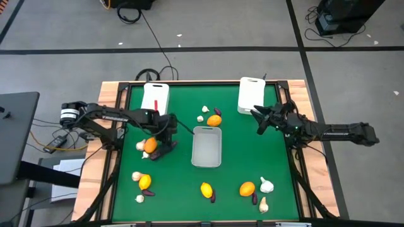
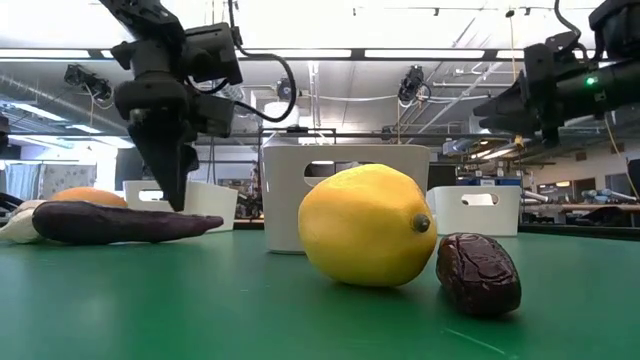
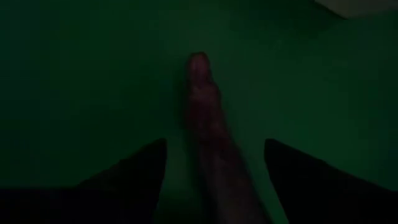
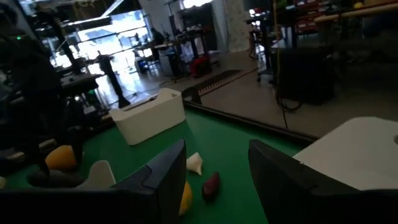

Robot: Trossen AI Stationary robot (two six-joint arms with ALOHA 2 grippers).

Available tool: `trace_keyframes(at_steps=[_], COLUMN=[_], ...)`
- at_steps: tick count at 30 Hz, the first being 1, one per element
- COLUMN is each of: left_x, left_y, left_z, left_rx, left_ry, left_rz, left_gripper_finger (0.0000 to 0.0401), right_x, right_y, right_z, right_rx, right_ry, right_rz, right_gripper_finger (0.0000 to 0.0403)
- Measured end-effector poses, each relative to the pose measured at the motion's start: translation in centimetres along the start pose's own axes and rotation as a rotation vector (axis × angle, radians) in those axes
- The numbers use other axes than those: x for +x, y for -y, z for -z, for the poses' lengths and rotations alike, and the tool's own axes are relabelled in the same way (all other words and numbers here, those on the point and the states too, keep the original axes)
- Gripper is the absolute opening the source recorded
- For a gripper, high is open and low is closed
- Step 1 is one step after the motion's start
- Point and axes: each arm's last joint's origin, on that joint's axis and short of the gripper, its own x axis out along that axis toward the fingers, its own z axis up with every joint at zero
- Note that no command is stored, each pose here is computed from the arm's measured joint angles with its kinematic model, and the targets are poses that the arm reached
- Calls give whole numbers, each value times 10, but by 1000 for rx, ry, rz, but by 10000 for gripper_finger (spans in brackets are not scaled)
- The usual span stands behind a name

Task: Sort produce into baskets
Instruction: Put the eggplant into the left white bin

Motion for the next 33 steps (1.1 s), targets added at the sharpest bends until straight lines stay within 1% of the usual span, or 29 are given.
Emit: trace_keyframes(at_steps=[3, 8, 10, 12, 16, 21, 24, 27, 31, 33], left_x=[1, 7, 11, 17, 34, 47, 45, 39, 24, 18], left_y=[3, 8, 11, 13, 14, 11, 12, 14, 15, 13], left_z=[2, 7, 7, 8, 9, 9, 7, 1, -15, -19], left_rx=[-57, -50, -41, -44, -38, -41, -38, -36, -47, -60], left_ry=[-10, -23, -33, -53, -111, -163, -151, -128, -23, -20], left_rz=[-17, -152, -165, -170, -187, -231, -252, -270, -271, -275], left_gripper_finger=[286, 295, 296, 296, 296, 289, 260, 210, 140, 117], right_x=[1, 1, 1, 0, 0, 0, 0, 0, 0, 0], right_y=[1, 0, -1, -2, -4, -4, -4, -4, -4, -4], right_z=[-2, -8, -11, -14, -15, -15, -16, -17, -18, -18], right_rx=[-10, -52, -70, -63, -61, -54, -60, -77, -78, -74], right_ry=[15, 64, 101, 127, 127, 126, 136, 152, 158, 156], right_rz=[-10, -39, -48, -64, -111, -114, -112, -103, -102, -106], right_gripper_finger=[185, 185, 185, 185, 185, 185, 185, 185, 185, 185])
